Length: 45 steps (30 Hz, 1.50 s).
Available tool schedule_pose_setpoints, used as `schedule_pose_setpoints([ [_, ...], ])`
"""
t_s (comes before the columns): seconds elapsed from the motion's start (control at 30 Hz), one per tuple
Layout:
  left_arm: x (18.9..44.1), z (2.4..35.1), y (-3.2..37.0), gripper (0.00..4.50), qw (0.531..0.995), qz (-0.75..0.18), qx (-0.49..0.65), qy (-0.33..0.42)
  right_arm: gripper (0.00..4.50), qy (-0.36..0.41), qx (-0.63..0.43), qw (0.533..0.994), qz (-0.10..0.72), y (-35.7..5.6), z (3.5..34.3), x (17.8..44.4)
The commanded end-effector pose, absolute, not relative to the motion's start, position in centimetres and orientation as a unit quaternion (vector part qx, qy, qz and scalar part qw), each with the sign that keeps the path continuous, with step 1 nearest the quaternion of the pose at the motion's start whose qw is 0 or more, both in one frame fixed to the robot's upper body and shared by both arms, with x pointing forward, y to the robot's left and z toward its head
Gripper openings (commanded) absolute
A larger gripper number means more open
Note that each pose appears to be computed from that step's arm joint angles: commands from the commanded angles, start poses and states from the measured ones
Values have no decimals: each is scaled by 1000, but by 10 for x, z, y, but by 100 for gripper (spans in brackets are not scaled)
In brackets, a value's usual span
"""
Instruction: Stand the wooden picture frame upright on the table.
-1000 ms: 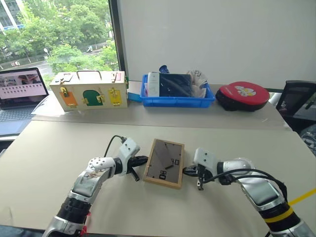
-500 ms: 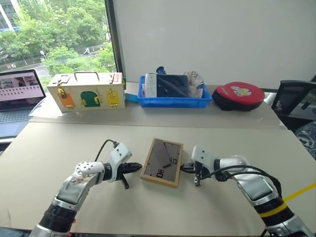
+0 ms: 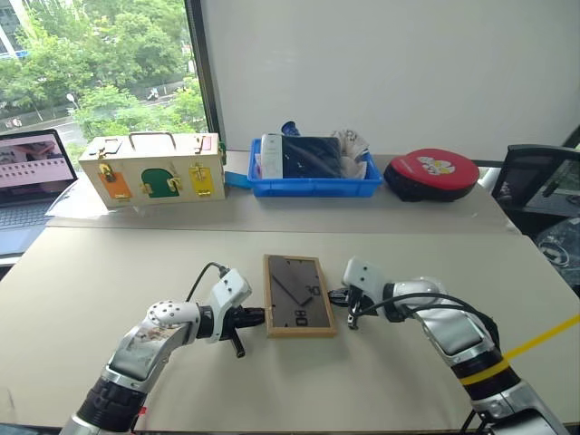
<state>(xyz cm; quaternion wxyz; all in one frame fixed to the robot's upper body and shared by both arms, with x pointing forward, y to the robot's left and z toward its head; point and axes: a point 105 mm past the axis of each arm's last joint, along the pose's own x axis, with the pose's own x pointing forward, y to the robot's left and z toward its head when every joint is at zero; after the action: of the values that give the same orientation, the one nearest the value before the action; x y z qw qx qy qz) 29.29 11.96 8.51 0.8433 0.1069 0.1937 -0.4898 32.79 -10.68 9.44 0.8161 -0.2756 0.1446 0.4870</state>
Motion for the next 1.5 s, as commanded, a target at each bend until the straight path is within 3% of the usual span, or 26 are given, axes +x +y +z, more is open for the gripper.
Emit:
schedule_pose_setpoints([
  [0.03,299,92,152,4,859,-455,131,194,0,192,-268,819,469,-135,83,321],
  [0.2,297,98,192,4,866,-433,142,207,0,193,-261,828,456,-156,95,319],
  [0.33,300,110,200,4,876,-425,114,198,0,173,-184,832,493,-152,111,306],
  [0.47,303,139,184,4,886,-424,-20,188,0,197,-108,809,544,-153,125,283],
  [0.57,292,162,171,0,863,-463,-90,181,79,218,-96,784,573,-154,130,268],
  [0.73,287,159,175,148,850,-445,-140,245,250,178,-65,790,583,-144,156,272],
  [0.93,274,150,174,376,832,-436,-179,292,450,181,-56,788,586,-144,164,271],
  [1.03,268,155,169,442,815,-447,-215,299,450,187,-65,789,582,-148,162,272],
  [1.23,275,147,155,442,812,-425,-261,302,450,161,-150,816,534,-159,152,295],
  [1.47,275,143,152,442,805,-413,-287,314,450,131,-223,810,526,-164,152,306],
  [1.5,275,142,154,450,805,-409,-288,318,425,127,-224,811,525,-164,153,309],
])
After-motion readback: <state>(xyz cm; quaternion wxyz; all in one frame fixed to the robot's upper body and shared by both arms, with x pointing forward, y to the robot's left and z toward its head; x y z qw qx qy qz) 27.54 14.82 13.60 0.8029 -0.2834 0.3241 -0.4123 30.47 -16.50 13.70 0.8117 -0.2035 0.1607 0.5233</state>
